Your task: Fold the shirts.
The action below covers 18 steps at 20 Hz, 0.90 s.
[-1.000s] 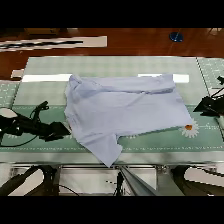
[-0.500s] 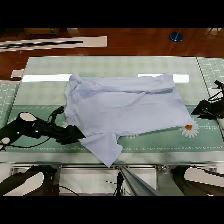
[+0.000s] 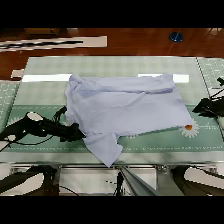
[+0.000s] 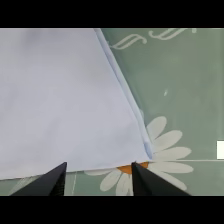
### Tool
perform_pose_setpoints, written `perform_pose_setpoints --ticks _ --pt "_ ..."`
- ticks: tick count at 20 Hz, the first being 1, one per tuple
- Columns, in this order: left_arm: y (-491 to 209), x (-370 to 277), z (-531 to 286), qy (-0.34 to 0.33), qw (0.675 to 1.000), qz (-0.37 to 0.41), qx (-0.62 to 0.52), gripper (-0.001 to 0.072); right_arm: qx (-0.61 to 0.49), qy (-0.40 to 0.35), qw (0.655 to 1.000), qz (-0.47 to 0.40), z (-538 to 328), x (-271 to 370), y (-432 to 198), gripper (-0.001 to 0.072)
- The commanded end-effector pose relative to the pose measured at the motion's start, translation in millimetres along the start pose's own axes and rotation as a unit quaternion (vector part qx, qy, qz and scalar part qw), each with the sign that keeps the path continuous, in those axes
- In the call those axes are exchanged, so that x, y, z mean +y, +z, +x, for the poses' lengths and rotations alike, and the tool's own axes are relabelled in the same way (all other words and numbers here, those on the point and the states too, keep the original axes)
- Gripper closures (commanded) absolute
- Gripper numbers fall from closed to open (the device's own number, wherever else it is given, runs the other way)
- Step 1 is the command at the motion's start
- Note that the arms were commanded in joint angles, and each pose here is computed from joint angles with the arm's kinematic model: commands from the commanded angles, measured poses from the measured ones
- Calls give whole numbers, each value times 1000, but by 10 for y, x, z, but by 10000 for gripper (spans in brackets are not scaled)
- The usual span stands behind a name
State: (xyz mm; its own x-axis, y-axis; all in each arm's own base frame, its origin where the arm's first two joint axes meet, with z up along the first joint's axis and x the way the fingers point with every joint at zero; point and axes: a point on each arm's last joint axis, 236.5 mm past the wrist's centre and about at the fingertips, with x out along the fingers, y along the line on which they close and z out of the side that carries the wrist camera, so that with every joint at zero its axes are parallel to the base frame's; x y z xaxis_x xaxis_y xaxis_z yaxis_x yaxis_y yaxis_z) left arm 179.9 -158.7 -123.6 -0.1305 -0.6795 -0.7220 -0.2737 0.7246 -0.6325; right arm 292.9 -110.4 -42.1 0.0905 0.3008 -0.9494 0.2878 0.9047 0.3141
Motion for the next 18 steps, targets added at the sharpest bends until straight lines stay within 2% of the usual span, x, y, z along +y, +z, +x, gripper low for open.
perform_pose_setpoints --ticks 1,8,12,18 --pt "172 141 -4 31 999 24 -36 678 -7 -5 1000 16 -46 -123 -9 224" --pt "133 126 -1 28 999 32 -27 678 -55 49 986 152 -119 -706 -176 223" --pt "134 126 -1 28 999 32 -27 678 -24 69 984 160 125 -688 -183 223" --pt "136 127 -2 28 999 33 -28 678 33 75 991 108 537 -382 -134 223"
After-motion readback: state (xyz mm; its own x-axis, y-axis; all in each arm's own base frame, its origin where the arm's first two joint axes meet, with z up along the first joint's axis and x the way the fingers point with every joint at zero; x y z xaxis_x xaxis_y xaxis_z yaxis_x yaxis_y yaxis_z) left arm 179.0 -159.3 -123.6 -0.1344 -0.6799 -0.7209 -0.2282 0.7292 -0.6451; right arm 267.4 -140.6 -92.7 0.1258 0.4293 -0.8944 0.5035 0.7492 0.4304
